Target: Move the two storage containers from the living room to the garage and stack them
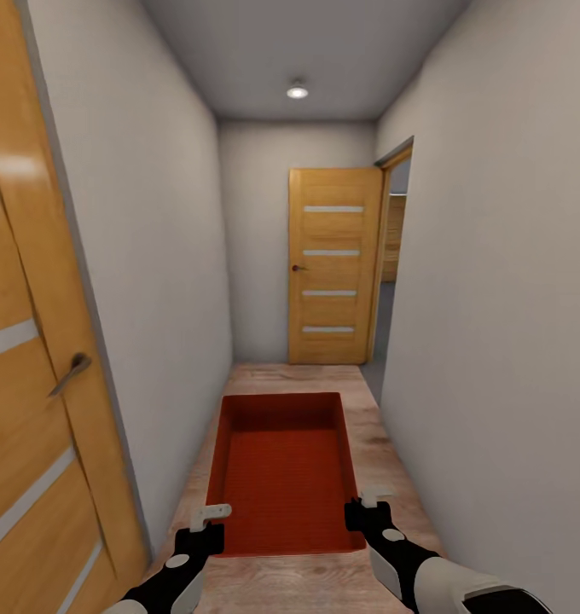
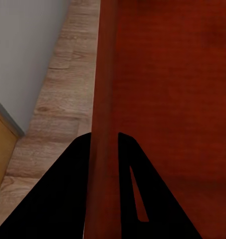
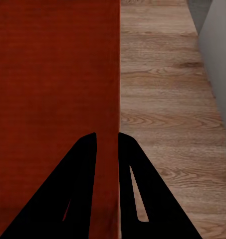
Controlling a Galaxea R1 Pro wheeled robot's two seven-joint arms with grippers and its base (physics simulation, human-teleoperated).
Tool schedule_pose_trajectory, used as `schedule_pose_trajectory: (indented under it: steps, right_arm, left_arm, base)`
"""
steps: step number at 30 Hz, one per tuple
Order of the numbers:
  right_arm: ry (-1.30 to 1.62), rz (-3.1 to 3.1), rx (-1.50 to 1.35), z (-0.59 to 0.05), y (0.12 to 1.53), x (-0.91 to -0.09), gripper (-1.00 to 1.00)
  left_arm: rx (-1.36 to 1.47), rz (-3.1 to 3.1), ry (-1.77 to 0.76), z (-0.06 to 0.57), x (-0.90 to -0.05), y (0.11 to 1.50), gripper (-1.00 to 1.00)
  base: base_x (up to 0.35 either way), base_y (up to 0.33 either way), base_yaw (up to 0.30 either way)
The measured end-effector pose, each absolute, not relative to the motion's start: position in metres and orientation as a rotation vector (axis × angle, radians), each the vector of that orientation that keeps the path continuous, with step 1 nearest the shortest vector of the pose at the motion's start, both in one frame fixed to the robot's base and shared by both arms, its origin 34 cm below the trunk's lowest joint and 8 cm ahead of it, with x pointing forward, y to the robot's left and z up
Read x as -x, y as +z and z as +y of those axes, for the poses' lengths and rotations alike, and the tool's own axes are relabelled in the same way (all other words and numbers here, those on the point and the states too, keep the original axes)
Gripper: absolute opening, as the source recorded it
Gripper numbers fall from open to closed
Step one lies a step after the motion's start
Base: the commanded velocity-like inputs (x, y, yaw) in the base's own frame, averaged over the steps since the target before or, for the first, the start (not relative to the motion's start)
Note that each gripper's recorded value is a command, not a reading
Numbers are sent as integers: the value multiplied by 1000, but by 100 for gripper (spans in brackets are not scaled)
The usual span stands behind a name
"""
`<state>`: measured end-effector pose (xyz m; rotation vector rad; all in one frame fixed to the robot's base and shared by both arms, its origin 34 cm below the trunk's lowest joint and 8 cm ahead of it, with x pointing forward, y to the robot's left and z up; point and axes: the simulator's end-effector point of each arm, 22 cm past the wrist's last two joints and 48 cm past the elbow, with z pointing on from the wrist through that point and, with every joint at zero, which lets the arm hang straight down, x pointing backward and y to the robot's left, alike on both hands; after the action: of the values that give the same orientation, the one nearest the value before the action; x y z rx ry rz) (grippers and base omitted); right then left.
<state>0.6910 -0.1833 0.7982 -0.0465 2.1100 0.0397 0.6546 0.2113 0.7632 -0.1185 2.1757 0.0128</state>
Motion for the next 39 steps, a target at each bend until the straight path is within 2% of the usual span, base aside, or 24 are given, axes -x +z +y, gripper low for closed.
schedule_pose_trajectory:
  steps: [39]
  right_arm:
    - [39, 2104, 46, -182, 799, -692, -100]
  left_arm:
    - [119, 2169, 13, 212, -655, 764, -100]
  base:
    - [317, 0, 0]
